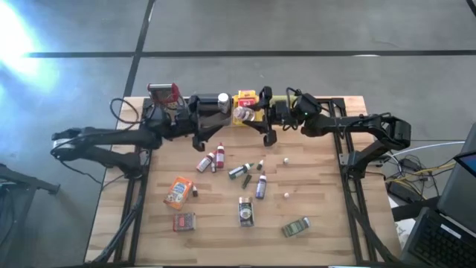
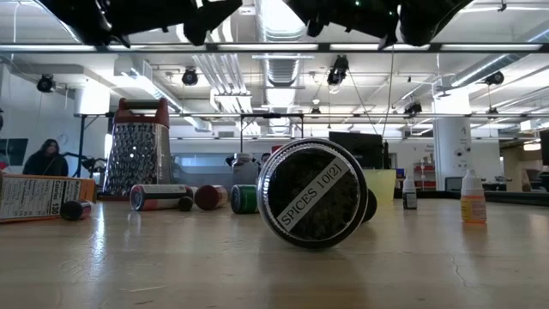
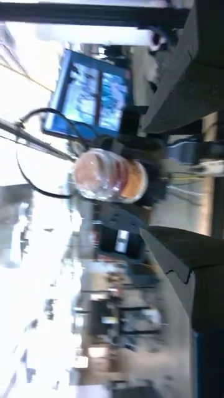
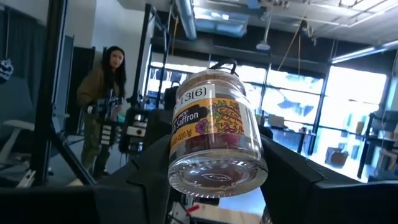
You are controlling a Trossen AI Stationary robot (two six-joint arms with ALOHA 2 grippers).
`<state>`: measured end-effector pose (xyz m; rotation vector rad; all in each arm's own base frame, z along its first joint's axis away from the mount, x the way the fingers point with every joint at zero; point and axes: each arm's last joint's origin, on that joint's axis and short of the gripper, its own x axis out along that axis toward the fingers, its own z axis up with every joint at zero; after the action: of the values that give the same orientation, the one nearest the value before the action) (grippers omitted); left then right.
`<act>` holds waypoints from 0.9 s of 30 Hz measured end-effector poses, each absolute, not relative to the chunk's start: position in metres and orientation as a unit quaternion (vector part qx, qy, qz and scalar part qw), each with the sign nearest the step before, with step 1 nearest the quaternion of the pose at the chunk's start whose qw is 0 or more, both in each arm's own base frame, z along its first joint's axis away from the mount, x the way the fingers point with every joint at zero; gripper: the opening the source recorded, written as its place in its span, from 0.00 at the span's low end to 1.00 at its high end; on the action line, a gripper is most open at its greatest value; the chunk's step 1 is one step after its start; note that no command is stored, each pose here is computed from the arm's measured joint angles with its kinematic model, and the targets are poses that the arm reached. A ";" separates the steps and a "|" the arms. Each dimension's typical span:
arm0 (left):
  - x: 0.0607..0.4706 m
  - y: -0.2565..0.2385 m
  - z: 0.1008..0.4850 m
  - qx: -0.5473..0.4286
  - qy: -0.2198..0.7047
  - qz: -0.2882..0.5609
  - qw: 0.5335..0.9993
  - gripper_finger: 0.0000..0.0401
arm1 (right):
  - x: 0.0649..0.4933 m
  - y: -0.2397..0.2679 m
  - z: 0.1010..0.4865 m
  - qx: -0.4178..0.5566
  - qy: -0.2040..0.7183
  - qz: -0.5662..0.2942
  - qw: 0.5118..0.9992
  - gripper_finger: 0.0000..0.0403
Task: Pick & Place Kitchen Items
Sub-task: Put the brown seasoning bottle into the black bin
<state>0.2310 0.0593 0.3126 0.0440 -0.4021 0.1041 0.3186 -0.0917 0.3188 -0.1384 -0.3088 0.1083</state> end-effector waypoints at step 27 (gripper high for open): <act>0.252 0.063 0.379 0.065 0.024 0.022 0.997 0.64 | 0.325 -0.093 0.305 -0.037 -0.054 0.067 0.996 0.47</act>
<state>0.2522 0.0634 0.3790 0.1309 0.0488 0.0442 0.3246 -0.0929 0.3050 -0.0732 -0.1089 0.1340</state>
